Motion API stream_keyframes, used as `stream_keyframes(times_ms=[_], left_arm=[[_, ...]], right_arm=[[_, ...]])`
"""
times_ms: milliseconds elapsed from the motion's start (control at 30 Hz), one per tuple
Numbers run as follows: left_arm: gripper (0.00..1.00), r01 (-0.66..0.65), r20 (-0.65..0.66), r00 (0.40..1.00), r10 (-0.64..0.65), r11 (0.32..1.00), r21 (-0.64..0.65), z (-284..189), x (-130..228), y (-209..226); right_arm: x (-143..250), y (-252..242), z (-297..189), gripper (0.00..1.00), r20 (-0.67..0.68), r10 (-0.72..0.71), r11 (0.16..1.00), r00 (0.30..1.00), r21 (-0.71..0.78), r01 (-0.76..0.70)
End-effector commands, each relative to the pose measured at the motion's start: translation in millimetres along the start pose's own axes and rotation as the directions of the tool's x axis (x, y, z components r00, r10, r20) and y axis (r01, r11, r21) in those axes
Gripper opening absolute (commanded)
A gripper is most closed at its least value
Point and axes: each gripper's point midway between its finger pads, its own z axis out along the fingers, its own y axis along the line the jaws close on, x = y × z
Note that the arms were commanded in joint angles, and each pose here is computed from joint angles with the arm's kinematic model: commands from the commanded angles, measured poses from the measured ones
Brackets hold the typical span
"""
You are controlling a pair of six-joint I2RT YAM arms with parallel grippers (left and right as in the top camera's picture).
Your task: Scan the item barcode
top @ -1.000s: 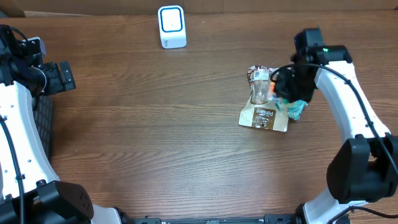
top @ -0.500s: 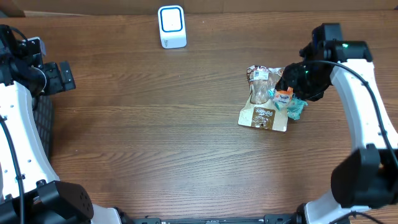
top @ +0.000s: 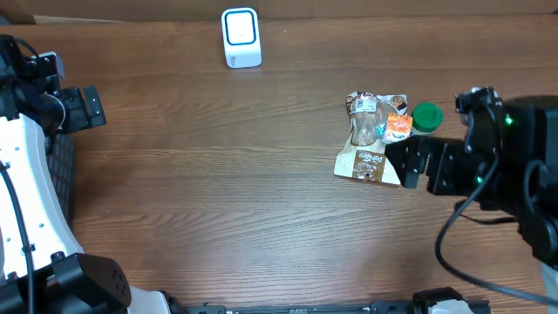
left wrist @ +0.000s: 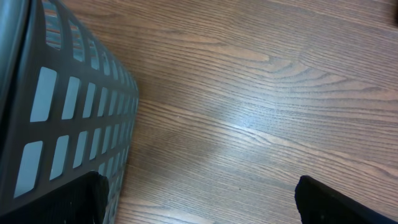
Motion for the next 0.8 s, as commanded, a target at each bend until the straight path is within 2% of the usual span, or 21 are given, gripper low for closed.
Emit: stream_keyframes(times_ms=[0,133,233,400,500,633,767], left_arm=[[1.0,-0.018,0.004,1.0,0.018,1.0,0.002,0,-1,-3],[1.0,-0.018,0.004,1.0,0.018,1.0,0.002,0,-1,-3],[1.0,-0.019,0.004,1.0,0.019,1.0,0.003,0,-1,-3],[1.0,-0.018,0.004,1.0,0.018,1.0,0.002,0,-1,-3],[0.99,-0.018,0.004,1.0,0.018,1.0,0.002,0,-1,-3],[1.0,-0.018,0.004,1.0,0.018,1.0,0.002,0,-1,-3],[1.0,-0.018,0.004,1.0,0.018,1.0,0.002,0,-1,-3]], right_arm=[[-1,-2,-12,1.0,0.047,-0.013,1.0,0.999,0.021,0.012],[-14,-13,-11,1.0,0.098,-0.023,0.996,0.995,0.09,0.014],[-29,-25,-8,1.0,0.19,-0.041,0.988,0.981,0.151,0.012],[-26,-32,9,1.0,0.361,-0.122,0.988,0.925,0.129,0.08],[-18,-38,25,1.0,0.476,-0.164,0.986,0.864,0.118,0.121],[2,-49,46,1.0,0.643,-0.176,0.984,0.746,0.091,0.153],[22,-61,63,1.0,0.747,-0.173,0.982,0.642,0.079,0.173]])
